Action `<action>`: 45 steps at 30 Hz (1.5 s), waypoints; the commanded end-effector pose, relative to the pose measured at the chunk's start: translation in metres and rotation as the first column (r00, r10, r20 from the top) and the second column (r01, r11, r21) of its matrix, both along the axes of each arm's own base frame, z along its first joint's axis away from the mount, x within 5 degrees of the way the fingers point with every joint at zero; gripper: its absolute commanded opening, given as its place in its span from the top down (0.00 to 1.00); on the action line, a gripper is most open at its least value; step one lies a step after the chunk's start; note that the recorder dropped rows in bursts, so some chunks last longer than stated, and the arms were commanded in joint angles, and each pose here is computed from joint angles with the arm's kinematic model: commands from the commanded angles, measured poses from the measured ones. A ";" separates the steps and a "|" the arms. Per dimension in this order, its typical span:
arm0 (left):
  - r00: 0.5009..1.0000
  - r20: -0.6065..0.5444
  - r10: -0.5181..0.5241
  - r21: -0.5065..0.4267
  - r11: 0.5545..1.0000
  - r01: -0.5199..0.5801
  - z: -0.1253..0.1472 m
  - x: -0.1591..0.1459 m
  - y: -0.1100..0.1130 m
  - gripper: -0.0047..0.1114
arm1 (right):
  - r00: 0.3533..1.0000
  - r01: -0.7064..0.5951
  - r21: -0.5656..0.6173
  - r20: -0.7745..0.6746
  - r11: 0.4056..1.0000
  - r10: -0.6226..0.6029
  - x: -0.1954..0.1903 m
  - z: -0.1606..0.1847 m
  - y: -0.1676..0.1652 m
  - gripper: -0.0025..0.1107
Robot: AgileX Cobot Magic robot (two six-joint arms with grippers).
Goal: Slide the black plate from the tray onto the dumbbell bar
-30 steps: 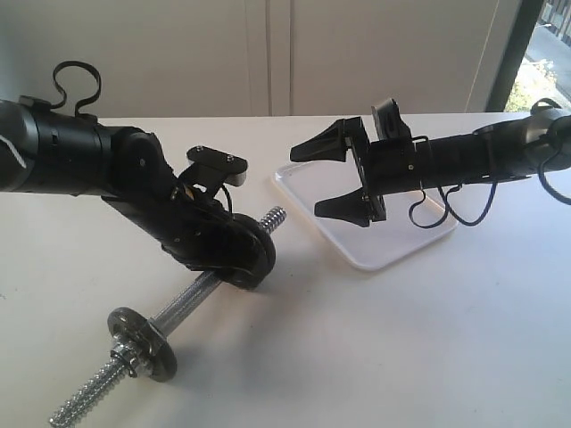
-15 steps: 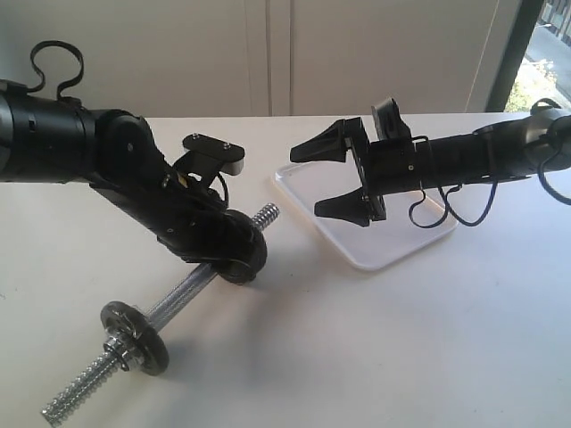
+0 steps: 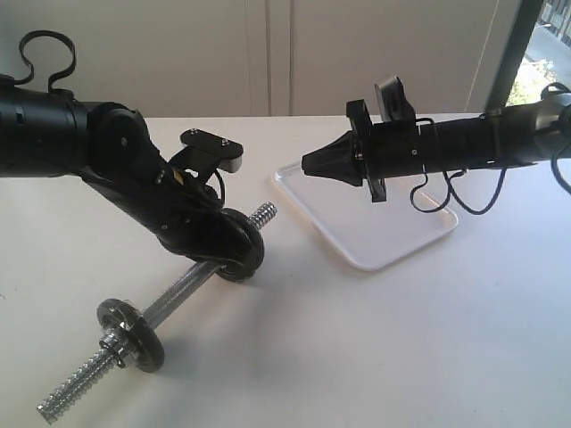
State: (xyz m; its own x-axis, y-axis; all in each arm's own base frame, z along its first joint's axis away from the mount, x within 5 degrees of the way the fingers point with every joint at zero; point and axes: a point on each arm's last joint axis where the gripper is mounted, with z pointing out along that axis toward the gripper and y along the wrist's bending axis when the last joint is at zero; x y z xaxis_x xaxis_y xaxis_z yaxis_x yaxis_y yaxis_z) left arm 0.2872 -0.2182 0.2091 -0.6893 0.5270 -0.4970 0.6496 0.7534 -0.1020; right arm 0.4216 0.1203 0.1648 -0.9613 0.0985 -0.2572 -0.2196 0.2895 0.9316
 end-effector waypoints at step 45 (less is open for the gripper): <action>0.880 0.286 0.380 -0.411 0.878 -0.246 0.126 -0.230 0.182 0.96 | 0.761 0.145 -0.288 0.644 0.946 0.079 -0.314 0.162 -0.039 0.97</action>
